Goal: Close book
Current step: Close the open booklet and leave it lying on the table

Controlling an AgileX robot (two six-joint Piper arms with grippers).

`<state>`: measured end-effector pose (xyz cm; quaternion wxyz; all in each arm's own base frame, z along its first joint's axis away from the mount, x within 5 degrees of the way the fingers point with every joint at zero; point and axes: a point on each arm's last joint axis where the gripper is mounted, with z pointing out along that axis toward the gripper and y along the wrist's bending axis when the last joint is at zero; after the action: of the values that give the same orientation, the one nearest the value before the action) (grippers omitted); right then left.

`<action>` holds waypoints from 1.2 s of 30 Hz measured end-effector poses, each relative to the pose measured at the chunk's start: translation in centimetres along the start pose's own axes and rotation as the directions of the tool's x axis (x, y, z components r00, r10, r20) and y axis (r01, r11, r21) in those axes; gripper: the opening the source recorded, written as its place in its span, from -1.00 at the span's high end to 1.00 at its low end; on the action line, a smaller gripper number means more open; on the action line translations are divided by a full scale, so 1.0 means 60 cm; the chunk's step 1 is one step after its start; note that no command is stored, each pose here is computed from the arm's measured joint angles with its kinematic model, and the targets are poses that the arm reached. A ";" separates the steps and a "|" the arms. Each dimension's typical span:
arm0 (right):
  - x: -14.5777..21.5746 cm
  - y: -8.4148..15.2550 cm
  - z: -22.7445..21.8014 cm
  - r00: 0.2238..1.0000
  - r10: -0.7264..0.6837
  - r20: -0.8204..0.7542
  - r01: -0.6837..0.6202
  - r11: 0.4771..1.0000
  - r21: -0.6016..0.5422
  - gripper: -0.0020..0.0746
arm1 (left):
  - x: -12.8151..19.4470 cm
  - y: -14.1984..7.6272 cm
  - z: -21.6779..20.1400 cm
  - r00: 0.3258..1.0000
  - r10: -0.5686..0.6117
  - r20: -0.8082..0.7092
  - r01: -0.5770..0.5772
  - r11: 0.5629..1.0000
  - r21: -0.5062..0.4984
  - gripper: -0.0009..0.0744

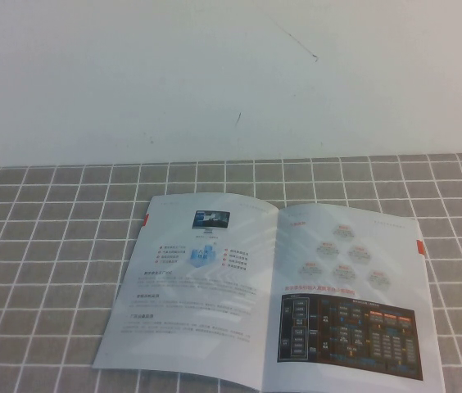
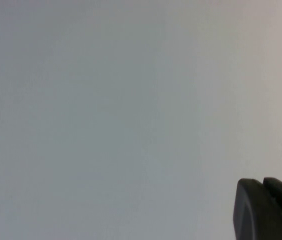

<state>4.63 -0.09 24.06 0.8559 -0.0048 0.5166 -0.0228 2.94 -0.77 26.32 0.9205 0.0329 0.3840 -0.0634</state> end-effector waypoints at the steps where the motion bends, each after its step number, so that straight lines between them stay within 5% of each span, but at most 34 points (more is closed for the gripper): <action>1: -0.003 -0.001 0.000 1.000 0.007 0.017 -0.007 1.000 0.004 0.95 | -0.003 0.000 0.000 1.000 0.001 0.018 -0.001 1.000 0.003 0.99; 8: -0.023 -0.002 -0.002 0.989 0.007 0.149 -0.008 1.000 0.009 0.95 | -0.015 -0.004 -0.001 0.995 0.013 0.097 -0.015 1.000 0.024 0.99; 13: -0.029 0.004 0.006 0.998 -0.036 0.059 0.037 0.999 -0.031 0.95 | -0.018 -0.003 -0.001 0.991 -0.063 0.117 0.060 0.998 0.030 0.99; 20: -0.114 0.001 0.027 0.993 -0.110 -0.031 0.108 0.993 -0.040 0.95 | 0.005 0.007 0.006 0.970 -0.228 -0.089 0.222 0.973 -0.068 0.99; 24: -0.154 -0.001 0.047 0.998 -0.056 -0.026 0.055 0.998 -0.032 0.95 | -0.011 0.010 0.027 0.874 -0.364 -0.322 0.314 0.928 -0.199 0.99; 27: -0.171 -0.003 0.073 0.997 0.010 -0.070 -0.011 1.000 -0.022 0.95 | -0.039 0.012 0.046 0.832 -0.361 -0.421 0.280 0.929 -0.242 0.99; 32: -0.170 -0.011 0.130 0.959 0.050 -0.280 -0.042 0.998 0.036 0.95 | -0.044 0.018 0.083 0.745 -0.207 -0.635 0.085 0.972 -0.218 0.99; 36: -0.145 -0.018 0.184 0.867 0.050 -0.495 -0.011 0.997 0.082 0.95 | -0.025 0.021 0.119 0.572 -0.102 -0.814 -0.028 0.989 -0.144 0.99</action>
<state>10.28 -0.94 36.92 0.6942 0.0421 0.7179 -0.0295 7.09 -0.18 32.43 0.6369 -0.0143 0.7701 -0.0332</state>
